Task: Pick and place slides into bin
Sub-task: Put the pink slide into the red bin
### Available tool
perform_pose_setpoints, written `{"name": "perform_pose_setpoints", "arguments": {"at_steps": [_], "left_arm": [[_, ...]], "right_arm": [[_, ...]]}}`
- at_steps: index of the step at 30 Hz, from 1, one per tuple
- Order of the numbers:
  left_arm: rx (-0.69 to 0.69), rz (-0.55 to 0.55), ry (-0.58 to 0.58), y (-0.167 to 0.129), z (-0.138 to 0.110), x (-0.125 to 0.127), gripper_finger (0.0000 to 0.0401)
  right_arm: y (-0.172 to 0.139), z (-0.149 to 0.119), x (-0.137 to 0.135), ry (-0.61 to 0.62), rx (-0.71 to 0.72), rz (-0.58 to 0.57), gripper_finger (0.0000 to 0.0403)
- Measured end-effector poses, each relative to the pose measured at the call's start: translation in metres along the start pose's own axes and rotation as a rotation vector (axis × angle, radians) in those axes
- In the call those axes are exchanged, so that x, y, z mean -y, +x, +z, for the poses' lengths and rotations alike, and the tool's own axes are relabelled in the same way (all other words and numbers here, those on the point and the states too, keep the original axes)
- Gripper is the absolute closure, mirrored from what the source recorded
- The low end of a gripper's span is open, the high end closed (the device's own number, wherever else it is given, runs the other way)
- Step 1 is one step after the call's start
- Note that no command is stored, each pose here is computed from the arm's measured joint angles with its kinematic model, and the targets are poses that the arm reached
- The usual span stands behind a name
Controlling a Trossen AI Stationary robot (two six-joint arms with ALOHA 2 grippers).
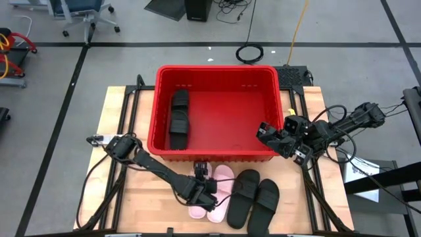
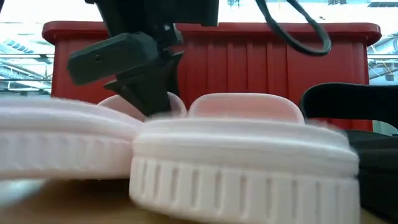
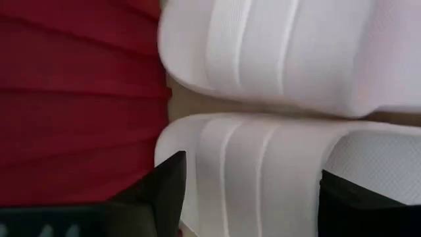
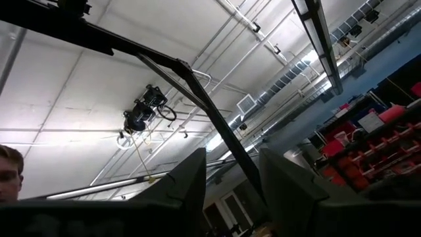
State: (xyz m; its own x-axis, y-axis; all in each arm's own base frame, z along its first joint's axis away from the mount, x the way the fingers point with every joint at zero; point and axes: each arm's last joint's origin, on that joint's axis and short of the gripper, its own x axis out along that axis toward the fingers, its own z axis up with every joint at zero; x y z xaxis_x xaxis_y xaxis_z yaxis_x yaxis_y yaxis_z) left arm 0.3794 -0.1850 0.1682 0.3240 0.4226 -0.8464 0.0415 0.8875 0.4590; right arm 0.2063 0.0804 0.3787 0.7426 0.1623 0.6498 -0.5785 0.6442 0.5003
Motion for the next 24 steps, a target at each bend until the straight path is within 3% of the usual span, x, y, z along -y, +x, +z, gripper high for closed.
{"name": "perform_pose_setpoints", "arguments": {"at_steps": [3, 12, 19, 24], "left_arm": [[-0.024, 0.001, -0.022, 0.006, 0.000, -0.007, 0.0215], [-0.075, -0.070, -0.046, 0.014, 0.002, -0.018, 0.0387], [-0.087, -0.117, -0.003, 0.009, -0.001, -0.009, 0.0387], [-0.102, -0.172, -0.009, -0.012, -0.008, -0.003, 0.0393]], "right_arm": [[0.000, 0.000, 0.000, 0.000, 0.002, 0.002, 0.0273], [0.000, 0.000, 0.000, -0.006, 0.000, 0.001, 0.0273], [0.000, 0.000, 0.000, -0.016, -0.002, -0.002, 0.0273], [0.000, 0.000, 0.000, -0.016, -0.003, -0.004, 0.0273]]}}
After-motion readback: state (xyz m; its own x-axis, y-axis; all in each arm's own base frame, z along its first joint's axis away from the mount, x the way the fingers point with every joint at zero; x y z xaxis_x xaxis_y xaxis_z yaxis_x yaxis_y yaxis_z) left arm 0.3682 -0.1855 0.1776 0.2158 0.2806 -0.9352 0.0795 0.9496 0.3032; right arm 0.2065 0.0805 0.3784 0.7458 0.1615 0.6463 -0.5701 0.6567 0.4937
